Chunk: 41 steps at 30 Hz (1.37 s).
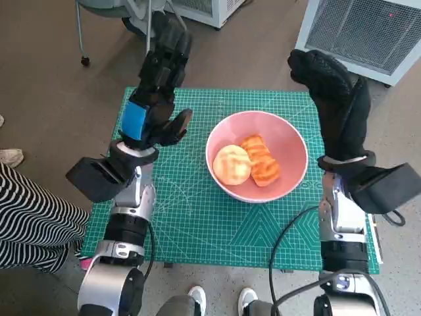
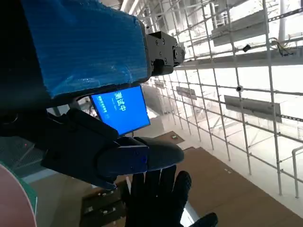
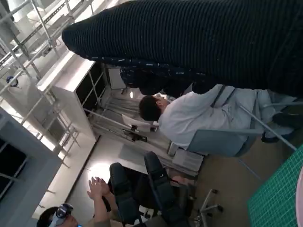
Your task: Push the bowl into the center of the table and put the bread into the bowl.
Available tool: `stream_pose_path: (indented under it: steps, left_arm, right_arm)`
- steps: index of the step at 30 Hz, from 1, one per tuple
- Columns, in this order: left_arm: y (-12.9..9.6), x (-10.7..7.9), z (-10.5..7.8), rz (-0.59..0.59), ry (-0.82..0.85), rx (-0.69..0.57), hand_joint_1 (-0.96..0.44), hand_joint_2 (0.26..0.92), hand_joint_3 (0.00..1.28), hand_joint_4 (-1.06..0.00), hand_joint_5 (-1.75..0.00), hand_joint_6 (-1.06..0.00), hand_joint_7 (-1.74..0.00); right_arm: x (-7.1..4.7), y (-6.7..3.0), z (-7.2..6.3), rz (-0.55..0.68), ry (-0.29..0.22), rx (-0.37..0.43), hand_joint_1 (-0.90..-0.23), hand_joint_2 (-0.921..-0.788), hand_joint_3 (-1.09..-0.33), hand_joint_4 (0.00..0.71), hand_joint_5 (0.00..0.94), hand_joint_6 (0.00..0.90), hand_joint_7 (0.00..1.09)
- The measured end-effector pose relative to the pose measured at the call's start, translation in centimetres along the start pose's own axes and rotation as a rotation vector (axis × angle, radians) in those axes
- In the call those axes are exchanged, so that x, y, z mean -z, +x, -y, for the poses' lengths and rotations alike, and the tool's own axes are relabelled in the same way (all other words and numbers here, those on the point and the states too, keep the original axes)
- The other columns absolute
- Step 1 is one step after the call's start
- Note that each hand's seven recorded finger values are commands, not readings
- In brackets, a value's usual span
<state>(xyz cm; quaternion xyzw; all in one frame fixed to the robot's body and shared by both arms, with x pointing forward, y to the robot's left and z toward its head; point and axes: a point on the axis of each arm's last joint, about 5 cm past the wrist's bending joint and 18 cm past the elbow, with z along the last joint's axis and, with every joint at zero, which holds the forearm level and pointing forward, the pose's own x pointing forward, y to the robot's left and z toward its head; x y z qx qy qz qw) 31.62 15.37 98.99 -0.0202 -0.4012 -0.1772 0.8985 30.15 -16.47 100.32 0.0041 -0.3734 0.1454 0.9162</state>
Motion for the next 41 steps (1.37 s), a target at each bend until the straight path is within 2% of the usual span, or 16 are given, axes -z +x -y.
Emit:
stream_pose_path:
  steps: [15,41]
  left_arm:
    - [0.03,0.01,0.0,-0.006,-0.006,0.016,-0.73,0.921,0.42,0.0,0.0,-0.05,-0.02]
    - [0.2,0.12,0.56,-0.015,-0.027,0.012,-0.75,0.921,0.38,0.0,0.0,-0.06,-0.03]
  right_arm:
    - [-0.02,-0.12,0.01,0.014,-0.007,-0.017,-0.694,-0.921,-0.735,0.127,0.0,0.019,0.44]
    - [0.11,-0.44,0.23,0.022,-0.019,-0.02,-0.689,-0.921,-0.735,0.132,0.002,0.015,0.45]
